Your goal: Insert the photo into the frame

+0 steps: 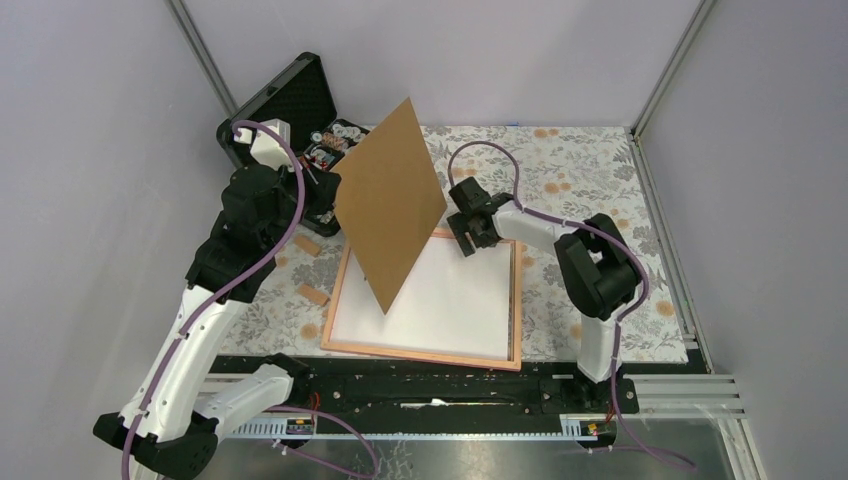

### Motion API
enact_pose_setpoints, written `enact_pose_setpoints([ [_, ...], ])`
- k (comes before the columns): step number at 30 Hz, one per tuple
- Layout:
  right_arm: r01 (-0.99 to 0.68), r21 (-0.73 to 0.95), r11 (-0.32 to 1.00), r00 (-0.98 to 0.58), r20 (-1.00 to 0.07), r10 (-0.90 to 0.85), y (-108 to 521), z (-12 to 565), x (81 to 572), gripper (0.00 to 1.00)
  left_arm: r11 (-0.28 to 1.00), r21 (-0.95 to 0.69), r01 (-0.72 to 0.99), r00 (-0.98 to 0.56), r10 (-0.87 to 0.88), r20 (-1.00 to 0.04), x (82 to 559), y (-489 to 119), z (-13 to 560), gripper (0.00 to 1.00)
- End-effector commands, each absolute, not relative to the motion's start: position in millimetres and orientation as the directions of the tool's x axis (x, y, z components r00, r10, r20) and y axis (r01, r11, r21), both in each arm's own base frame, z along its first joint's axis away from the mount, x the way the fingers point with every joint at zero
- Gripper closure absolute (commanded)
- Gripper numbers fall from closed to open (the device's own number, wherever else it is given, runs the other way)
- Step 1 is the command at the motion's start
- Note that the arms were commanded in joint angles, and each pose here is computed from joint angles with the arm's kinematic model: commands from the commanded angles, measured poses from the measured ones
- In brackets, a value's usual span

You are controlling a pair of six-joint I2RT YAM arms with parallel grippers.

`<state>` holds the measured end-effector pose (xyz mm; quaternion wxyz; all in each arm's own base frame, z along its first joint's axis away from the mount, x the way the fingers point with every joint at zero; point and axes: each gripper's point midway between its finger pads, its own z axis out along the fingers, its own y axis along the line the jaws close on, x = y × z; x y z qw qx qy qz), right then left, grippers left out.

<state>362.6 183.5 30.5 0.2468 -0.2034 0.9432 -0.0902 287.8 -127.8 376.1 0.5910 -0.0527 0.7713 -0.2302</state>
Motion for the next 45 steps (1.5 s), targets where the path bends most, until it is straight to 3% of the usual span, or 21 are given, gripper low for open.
enact_pose_setpoints([
  [1,-0.294,-0.397,0.87,-0.764,-0.449,-0.463,178,45,383,0.01,0.884,-0.419,0.207,-0.216,-0.376,-0.901,293,-125,396,1.0],
  [12,-0.278,-0.457,0.845,-0.763,-0.429,-0.483,177,36,390,0.05,0.883,-0.418,0.213,-0.212,-0.376,-0.902,294,-127,398,1.0],
  [19,-0.187,-0.5,0.845,-0.745,-0.489,-0.454,170,53,399,0.08,0.883,-0.419,0.211,-0.212,-0.377,-0.901,294,-126,397,1.0],
  [22,0.057,-0.615,0.787,-0.71,-0.579,-0.401,138,95,407,0.07,0.885,-0.417,0.207,-0.215,-0.375,-0.902,294,-126,395,1.0],
  [24,0.249,-0.626,0.739,-0.671,-0.661,-0.334,112,131,400,0.01,0.885,-0.418,0.206,-0.217,-0.375,-0.901,294,-126,394,1.0],
  [28,0.418,-0.46,0.784,-0.594,-0.791,-0.148,77,166,388,0.0,0.884,-0.42,0.205,-0.219,-0.377,-0.9,294,-126,392,1.0],
  [30,0.286,-0.345,0.894,-0.633,-0.769,-0.094,89,154,395,0.0,0.883,-0.422,0.206,-0.221,-0.378,-0.899,294,-126,391,1.0],
  [33,-0.102,-0.211,0.972,-0.723,-0.656,-0.218,153,119,390,0.0,0.88,-0.424,0.212,-0.227,-0.378,-0.897,295,-128,389,1.0],
  [45,-0.218,-0.409,0.886,-0.772,-0.483,-0.413,139,81,380,0.0,0.871,-0.436,0.225,-0.24,-0.384,-0.892,296,-133,386,1.0],
])
